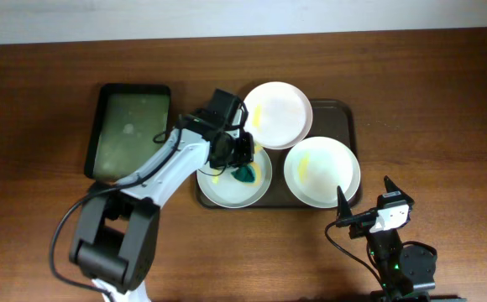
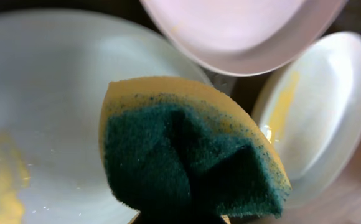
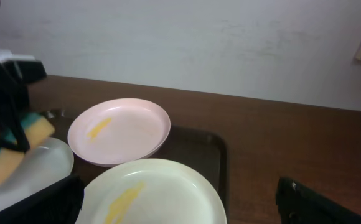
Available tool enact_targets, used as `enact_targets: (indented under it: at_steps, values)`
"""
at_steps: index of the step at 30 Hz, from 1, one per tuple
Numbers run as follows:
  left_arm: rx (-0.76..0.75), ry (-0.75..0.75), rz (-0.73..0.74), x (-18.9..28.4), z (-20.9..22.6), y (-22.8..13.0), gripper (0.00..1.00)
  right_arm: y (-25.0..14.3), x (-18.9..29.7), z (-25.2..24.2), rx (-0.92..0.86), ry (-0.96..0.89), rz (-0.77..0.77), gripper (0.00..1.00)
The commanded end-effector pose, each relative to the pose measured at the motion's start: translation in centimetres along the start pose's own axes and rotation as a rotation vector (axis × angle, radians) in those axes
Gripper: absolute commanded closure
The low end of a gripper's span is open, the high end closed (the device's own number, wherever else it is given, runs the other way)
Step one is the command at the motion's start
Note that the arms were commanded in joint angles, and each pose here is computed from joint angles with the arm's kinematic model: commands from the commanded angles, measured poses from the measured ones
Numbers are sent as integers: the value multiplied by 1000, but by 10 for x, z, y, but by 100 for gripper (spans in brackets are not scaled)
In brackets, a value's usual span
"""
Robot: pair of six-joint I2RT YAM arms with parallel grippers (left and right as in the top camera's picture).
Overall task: Clean dirty plates on tray and stack at the side
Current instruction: 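Carry the sponge with the left gripper onto the front-left plate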
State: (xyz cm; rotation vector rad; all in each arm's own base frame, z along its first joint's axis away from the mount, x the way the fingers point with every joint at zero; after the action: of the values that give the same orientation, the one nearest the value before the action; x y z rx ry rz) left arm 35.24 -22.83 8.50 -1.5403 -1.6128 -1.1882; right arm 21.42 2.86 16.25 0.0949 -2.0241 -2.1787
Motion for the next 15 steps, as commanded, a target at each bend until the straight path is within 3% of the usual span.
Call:
enact_targets:
  at_steps: [1, 3, 9, 12, 15]
  values:
    - [78, 33, 37, -19, 9, -6, 100, 0, 0, -2, 15, -15, -7, 2]
    - [77, 42, 32, -21, 11, -5, 100, 9, 0, 1, 5, 3, -52, 2]
    - [78, 94, 9, -20, 19, -2, 100, 27, 11, 51, -23, 360, -121, 2]
    - [78, 104, 7, -20, 21, -2, 100, 60, 28, 72, -72, 526, -252, 2]
    - [79, 105, 10, -21, 22, -3, 100, 109, 51, 73, -176, 571, -470, 2]
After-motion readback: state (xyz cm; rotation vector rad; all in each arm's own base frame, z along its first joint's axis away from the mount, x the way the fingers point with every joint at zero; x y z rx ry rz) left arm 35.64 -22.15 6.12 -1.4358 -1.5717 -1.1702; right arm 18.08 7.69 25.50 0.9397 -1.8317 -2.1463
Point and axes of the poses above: each gripper's point midway between its finger pads, its own x axis back along the fingers, its own z axis along the line the jaws close on, y = z × x, the point moved 3 cm from there along x, back along the fingers, and after that the axes turned 7 degrees about -x, right-handed, at the moved point
